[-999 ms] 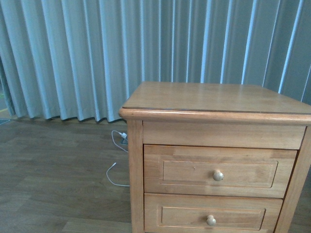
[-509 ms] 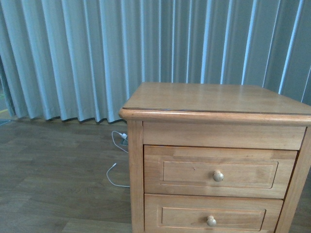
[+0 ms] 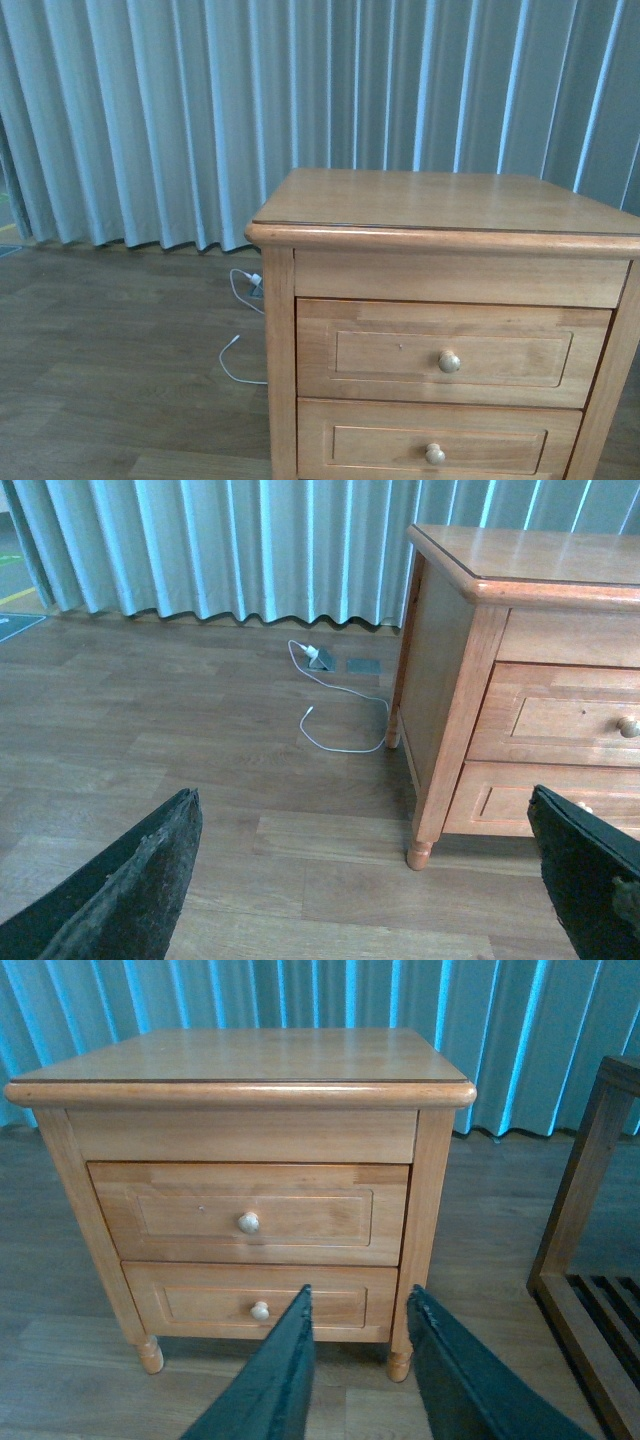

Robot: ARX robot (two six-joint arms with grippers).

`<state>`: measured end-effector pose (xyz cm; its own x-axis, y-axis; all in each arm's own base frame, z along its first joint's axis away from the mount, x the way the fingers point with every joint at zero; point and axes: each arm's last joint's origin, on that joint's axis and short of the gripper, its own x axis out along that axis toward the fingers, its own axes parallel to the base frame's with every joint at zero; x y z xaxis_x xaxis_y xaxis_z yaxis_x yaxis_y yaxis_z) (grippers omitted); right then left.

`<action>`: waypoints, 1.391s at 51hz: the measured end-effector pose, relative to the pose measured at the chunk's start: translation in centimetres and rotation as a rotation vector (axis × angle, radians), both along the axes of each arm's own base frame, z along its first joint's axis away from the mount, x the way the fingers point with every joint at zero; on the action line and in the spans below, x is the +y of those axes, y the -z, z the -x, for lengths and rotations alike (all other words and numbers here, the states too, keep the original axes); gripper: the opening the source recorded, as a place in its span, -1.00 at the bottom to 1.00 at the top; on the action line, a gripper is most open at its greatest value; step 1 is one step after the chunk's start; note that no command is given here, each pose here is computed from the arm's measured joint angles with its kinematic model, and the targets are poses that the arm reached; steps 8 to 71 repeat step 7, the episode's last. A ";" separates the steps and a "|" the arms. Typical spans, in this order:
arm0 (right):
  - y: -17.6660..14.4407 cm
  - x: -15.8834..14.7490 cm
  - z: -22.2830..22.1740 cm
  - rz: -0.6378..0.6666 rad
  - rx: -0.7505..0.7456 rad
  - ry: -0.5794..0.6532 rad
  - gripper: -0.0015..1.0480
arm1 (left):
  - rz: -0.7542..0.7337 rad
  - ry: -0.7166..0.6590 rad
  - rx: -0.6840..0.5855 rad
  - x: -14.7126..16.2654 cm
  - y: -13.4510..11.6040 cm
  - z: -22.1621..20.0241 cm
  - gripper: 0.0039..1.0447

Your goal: Put charger into drawer

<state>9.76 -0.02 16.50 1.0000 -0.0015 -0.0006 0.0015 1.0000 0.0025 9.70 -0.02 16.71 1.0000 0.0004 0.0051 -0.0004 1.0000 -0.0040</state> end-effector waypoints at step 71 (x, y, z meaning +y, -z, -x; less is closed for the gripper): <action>0.0 0.0 0.0 0.000 0.000 0.000 0.46 | 0.000 0.000 0.000 0.0 0.0 0.0 0.89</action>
